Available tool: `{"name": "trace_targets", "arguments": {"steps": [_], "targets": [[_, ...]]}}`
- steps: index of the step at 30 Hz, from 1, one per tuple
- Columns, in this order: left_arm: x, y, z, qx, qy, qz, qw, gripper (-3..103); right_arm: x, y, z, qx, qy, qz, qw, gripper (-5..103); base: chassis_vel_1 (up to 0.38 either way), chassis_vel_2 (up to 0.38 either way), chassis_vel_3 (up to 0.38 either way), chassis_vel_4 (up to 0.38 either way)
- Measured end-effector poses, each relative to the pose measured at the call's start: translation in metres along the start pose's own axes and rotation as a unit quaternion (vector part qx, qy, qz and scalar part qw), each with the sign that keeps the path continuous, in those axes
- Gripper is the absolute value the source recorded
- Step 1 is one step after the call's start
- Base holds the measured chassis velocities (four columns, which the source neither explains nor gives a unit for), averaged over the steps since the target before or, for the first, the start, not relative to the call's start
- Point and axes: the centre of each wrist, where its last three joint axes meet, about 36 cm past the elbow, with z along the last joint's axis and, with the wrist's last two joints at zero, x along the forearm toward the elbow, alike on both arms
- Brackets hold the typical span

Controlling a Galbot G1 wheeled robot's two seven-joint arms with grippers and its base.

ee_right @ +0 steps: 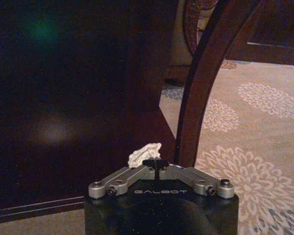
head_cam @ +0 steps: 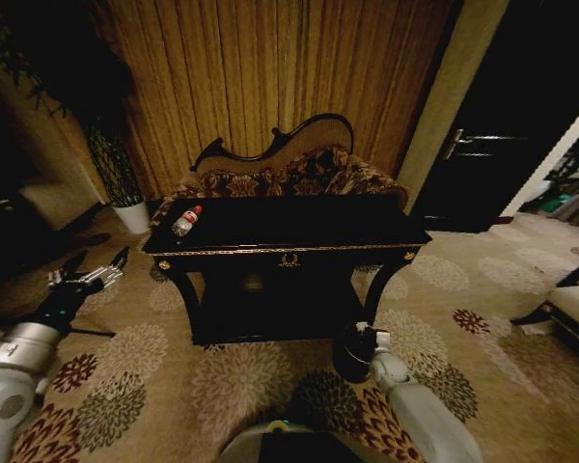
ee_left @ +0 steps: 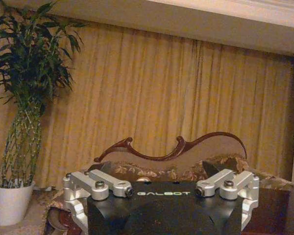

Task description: Move to the front of the table and place the trash on the table into the trash bin.

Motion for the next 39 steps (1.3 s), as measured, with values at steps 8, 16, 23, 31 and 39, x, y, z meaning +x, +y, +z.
{"name": "trace_targets", "arguments": {"steps": [8,16,23,31,39], "targets": [[-0.001,-0.001,0.003,0.003,0.002,0.0,1.0,100,0.001,0.003,-0.004,0.009,-0.008,-0.003,1.0,17,0.0,0.0,0.0,0.0],[0.0,0.0,0.0,0.0,0.001,0.001,1.0,100,-0.003,0.004,-0.008,0.018,-0.013,0.0,1.0,44,0.0,0.0,0.0,0.0],[-0.001,0.0,-0.001,-0.001,-0.002,0.003,1.0,100,-0.004,0.0,-0.01,0.02,-0.016,0.003,1.0,73,0.0,0.0,0.0,0.0],[-0.001,-0.001,-0.001,0.001,-0.002,0.004,1.0,100,-0.003,-0.004,-0.01,0.016,-0.016,0.006,1.0,98,0.0,0.0,0.0,0.0],[0.0,-0.001,0.0,0.002,-0.003,0.004,1.0,100,-0.003,-0.003,-0.011,0.015,-0.018,0.005,1.0,100,0.0,0.0,0.0,0.0]]}}
